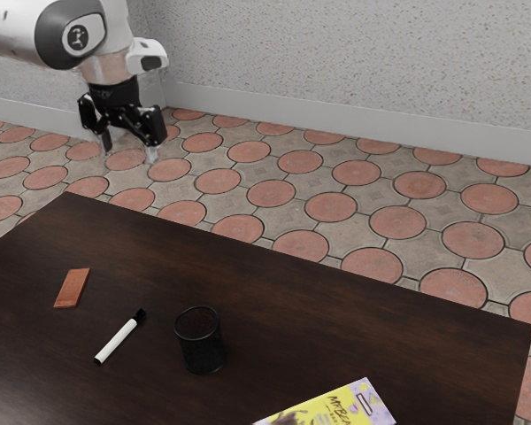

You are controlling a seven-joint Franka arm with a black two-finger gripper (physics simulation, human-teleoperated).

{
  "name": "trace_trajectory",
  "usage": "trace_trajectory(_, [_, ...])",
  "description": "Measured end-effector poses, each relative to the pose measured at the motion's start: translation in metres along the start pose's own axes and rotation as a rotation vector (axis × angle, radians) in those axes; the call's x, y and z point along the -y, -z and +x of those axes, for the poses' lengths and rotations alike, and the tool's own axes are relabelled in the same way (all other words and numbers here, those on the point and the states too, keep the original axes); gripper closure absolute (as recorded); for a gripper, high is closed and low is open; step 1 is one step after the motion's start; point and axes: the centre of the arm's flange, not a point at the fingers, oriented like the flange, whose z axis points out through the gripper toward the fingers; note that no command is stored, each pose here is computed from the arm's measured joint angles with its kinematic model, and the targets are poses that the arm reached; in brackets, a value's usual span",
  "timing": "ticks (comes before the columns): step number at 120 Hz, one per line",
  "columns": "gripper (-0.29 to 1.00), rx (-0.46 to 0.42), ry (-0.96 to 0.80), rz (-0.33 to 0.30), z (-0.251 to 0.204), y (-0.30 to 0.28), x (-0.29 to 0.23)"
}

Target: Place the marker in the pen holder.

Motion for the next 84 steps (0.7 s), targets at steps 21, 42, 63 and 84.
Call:
trace_trajectory(21, [0.0, 0.051, 0.034, 0.012, 0.003, -0.011, 0.018])
trace_trajectory(42, [0.0, 0.203, 0.055, 0.027, -0.013, -0.099, 0.031])
trace_trajectory(63, [0.0, 0.297, 0.076, 0.023, -0.044, -0.202, 0.041])
trace_trajectory(84, [0.0, 0.308, 0.108, 0.007, -0.063, -0.272, 0.052])
